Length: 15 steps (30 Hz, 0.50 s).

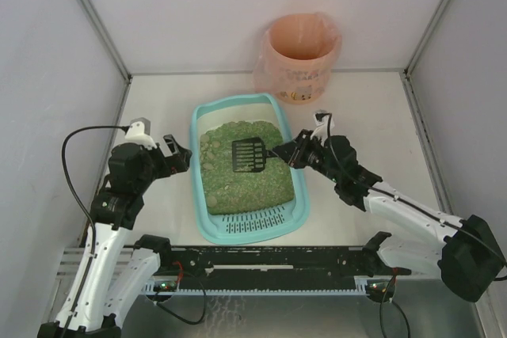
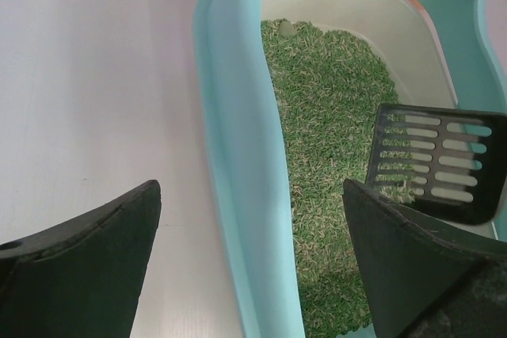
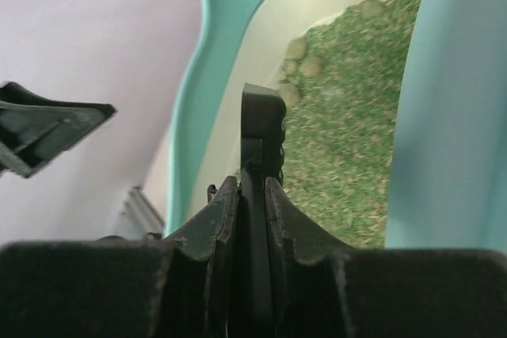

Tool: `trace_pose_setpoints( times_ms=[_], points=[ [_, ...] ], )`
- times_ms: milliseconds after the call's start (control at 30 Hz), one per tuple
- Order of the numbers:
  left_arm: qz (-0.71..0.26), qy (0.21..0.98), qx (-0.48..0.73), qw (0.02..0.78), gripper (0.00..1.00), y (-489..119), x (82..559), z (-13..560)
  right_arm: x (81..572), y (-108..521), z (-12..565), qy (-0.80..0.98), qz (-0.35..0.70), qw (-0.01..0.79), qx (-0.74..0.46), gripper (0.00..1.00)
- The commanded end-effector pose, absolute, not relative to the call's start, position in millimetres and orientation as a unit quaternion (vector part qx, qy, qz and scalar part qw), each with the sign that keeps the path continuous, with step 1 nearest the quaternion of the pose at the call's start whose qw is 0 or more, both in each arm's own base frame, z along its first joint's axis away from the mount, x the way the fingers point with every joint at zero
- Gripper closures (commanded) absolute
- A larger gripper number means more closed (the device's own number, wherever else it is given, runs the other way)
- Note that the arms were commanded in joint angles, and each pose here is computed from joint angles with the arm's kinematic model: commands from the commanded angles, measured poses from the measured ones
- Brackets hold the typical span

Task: Clean the litter box

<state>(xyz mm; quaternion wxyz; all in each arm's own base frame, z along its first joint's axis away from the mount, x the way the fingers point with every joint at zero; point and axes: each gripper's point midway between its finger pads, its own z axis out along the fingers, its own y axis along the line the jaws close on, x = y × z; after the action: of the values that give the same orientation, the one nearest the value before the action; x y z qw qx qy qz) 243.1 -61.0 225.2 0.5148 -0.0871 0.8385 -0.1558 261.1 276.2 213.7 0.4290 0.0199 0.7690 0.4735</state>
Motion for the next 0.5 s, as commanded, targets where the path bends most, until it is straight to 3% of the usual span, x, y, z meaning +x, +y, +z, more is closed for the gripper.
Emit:
trace_pose_setpoints(
  times_ms=[0, 300, 467],
  points=[
    [-0.159, 0.837, -0.071, 0.519, 0.0, -63.2, 246.4, 222.1, 282.7, 265.0, 226.2, 0.789, 0.357, 0.5, -0.026, 1.0],
    [-0.172, 0.849, -0.054, 0.497, 0.0, -72.1, 249.8, 213.2, 312.8, 307.9, 196.2, 0.865, 0.294, 0.406, -0.009, 1.0],
    [-0.185, 0.849, -0.04, 0.494, 0.03, -78.6, 250.4, 212.5, 342.1, 323.9, 194.7, 0.876, 0.258, 0.408, 0.008, 1.0]
  ],
)
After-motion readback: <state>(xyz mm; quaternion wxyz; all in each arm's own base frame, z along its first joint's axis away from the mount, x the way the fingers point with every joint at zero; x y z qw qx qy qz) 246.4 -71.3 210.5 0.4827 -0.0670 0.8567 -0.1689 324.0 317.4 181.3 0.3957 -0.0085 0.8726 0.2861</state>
